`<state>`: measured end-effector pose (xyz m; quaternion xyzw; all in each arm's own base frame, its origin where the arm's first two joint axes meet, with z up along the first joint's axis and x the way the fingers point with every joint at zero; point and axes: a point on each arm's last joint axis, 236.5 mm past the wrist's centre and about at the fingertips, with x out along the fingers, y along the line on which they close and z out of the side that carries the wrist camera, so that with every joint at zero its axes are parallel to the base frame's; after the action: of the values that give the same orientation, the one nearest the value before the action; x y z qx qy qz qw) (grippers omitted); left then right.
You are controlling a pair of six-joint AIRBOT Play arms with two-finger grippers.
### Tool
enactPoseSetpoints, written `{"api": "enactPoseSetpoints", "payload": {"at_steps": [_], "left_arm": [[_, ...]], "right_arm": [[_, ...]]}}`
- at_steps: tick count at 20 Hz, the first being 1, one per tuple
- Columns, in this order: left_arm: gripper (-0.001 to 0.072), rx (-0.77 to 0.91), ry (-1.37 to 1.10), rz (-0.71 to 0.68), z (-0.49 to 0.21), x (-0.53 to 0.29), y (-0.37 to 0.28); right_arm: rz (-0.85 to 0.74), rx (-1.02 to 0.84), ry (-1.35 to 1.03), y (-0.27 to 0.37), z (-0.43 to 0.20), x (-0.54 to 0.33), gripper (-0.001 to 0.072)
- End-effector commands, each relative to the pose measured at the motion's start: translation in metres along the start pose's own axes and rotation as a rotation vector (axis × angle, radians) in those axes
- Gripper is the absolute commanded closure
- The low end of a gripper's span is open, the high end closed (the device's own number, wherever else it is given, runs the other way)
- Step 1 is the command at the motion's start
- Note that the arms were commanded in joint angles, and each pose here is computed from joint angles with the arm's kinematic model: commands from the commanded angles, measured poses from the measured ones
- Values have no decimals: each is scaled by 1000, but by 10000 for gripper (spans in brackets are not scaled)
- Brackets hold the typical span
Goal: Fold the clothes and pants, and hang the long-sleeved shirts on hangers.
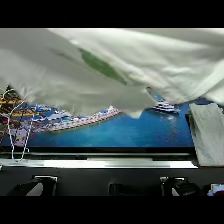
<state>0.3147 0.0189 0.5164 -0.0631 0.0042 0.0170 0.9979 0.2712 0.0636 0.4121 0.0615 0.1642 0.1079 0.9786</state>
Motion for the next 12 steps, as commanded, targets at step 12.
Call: {"api": "enactPoseSetpoints", "payload": {"at_steps": [12], "left_arm": [[693,-183,911,-5,-402,198,16]], "right_arm": [[-63,388,612,-30,-226,362,678]]}}
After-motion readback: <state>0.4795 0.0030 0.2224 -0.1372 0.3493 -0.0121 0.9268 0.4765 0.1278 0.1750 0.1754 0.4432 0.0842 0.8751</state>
